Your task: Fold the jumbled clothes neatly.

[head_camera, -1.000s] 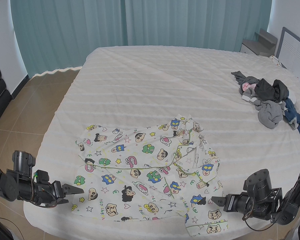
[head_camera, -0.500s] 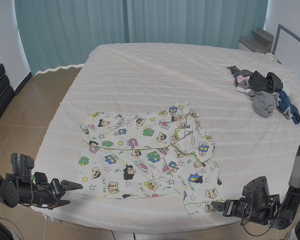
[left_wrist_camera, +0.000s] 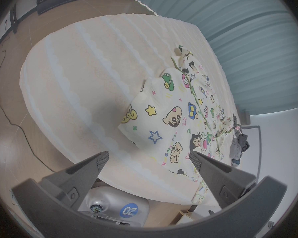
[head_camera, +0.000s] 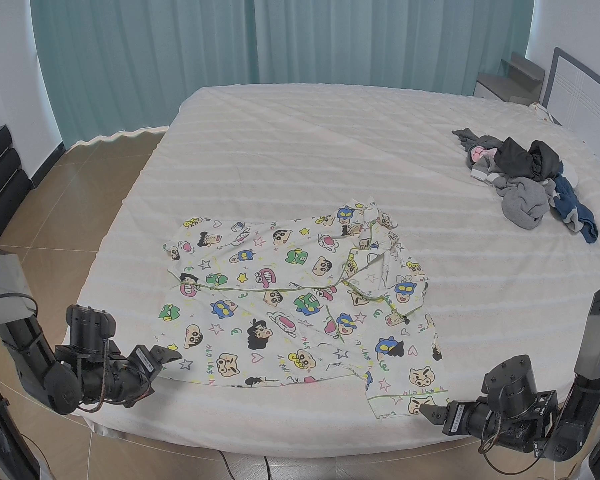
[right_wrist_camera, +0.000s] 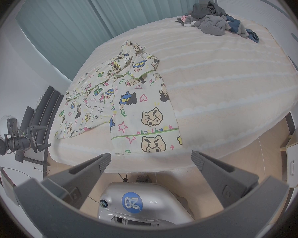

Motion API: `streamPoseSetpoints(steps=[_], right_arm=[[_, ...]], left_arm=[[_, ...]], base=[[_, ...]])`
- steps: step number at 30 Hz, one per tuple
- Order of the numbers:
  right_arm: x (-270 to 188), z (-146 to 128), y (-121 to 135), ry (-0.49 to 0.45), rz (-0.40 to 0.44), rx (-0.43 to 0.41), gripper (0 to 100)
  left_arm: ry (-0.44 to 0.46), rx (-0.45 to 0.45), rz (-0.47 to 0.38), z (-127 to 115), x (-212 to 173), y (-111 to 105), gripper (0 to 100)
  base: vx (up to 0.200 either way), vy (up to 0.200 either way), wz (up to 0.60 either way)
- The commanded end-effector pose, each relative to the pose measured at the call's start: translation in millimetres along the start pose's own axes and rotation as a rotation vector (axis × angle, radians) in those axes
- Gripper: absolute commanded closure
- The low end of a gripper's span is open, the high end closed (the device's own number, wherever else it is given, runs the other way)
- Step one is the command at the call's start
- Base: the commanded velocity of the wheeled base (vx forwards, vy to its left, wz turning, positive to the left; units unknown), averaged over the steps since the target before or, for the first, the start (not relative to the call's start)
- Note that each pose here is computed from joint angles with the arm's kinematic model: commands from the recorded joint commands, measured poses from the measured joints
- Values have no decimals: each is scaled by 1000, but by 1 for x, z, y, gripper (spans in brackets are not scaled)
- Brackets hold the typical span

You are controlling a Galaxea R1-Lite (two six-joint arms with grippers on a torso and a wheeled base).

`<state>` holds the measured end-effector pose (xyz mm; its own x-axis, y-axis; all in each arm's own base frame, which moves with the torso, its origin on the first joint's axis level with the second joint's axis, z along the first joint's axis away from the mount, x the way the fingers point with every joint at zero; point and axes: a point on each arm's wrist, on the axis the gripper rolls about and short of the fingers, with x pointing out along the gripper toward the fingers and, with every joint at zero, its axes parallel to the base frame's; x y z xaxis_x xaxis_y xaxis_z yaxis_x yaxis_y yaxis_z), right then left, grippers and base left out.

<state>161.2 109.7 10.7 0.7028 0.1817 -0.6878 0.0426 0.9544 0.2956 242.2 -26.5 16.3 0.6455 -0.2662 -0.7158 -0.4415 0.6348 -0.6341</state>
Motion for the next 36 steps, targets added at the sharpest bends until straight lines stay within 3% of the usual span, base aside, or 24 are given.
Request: streamPoseSetpoints(steps=[1, 6, 20, 32, 33, 36], right_arm=[[-3, -3, -3, 6, -13, -5, 0], [-2, -1, -1, -15, 1, 2, 0], [-2, 0, -1, -20, 4, 5, 0], [-1, 2, 0, -36, 13, -4, 0], [0, 2, -1, -35, 10, -7, 0], [2, 4, -4, -32, -3, -8, 0]], left_arm=[[4, 24, 56, -7, 25, -2, 0], [-36, 48, 104, -10, 38, -5, 0], [-77, 49, 58, 3, 57, -20, 0], [-94, 39, 77, 3, 58, -18, 0], [-101, 40, 82, 2, 58, -18, 100], [-105, 51, 104, -2, 62, -17, 100]], base=[[0, 0, 0], [0, 0, 0], [0, 0, 0], [0, 0, 0], [0, 0, 0], [0, 0, 0]])
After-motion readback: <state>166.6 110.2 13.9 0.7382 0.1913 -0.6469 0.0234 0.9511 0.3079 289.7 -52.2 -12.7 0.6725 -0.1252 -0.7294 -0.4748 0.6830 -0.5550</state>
